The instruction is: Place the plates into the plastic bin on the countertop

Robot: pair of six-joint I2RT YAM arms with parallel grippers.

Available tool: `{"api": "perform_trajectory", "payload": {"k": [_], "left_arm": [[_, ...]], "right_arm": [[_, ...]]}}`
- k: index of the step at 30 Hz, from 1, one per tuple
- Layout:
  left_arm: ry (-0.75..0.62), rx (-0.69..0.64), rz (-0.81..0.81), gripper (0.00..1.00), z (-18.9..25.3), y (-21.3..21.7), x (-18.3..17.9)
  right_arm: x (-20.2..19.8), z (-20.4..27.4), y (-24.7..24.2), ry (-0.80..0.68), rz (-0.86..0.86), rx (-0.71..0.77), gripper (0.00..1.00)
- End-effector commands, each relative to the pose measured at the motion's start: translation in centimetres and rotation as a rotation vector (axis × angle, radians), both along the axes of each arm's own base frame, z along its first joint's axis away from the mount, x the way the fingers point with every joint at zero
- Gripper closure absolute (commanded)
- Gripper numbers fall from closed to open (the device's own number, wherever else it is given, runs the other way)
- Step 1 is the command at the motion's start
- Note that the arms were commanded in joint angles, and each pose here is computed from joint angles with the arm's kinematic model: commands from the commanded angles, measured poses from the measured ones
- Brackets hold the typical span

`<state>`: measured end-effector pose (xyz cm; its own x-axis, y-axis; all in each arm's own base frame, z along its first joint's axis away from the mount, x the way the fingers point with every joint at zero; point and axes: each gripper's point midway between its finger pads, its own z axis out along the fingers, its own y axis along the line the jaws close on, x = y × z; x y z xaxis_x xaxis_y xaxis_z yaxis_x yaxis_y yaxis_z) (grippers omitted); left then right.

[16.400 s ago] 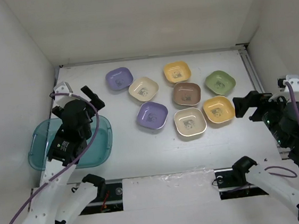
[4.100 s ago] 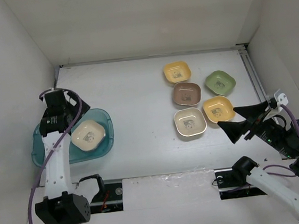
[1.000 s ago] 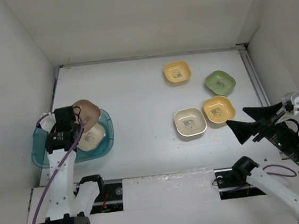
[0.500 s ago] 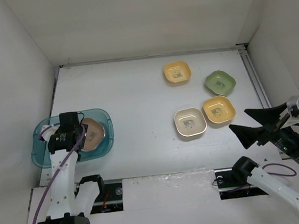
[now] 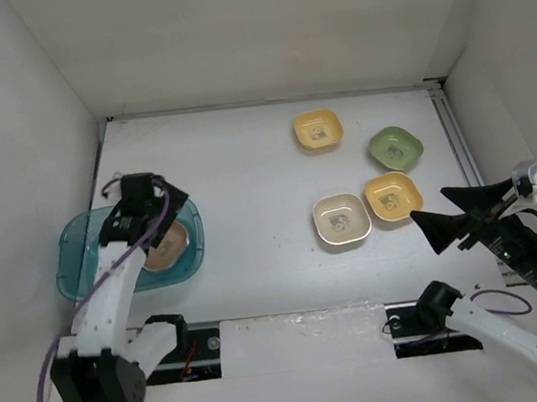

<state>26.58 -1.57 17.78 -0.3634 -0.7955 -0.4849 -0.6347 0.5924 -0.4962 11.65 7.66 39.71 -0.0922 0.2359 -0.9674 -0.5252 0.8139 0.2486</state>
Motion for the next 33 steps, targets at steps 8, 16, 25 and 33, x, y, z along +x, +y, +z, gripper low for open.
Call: {"api": "perform_trajectory", "payload": {"k": [8, 16, 25, 33], "left_arm": [[0.102, 0.340, -0.613, 0.00, -2.3, -25.5, 4.5], [0.202, 0.297, -0.796, 0.00, -10.6, -31.3, 1.9], [0.171, 0.216, -0.870, 0.00, -12.2, -34.8, 1.8], [0.119, 0.242, -0.777, 0.02, -8.8, -32.8, 2.2]], "right_arm": [[1.4, 1.1, -1.1, 0.058, -0.120, 0.087, 0.00], [1.0, 0.8, -2.3, 0.089, -0.159, 0.102, 0.00], [2.0, -0.9, -1.6, 0.127, -0.173, 0.072, 0.00], [2.2, -1.2, -1.3, 0.127, -0.173, 0.072, 0.00]]}}
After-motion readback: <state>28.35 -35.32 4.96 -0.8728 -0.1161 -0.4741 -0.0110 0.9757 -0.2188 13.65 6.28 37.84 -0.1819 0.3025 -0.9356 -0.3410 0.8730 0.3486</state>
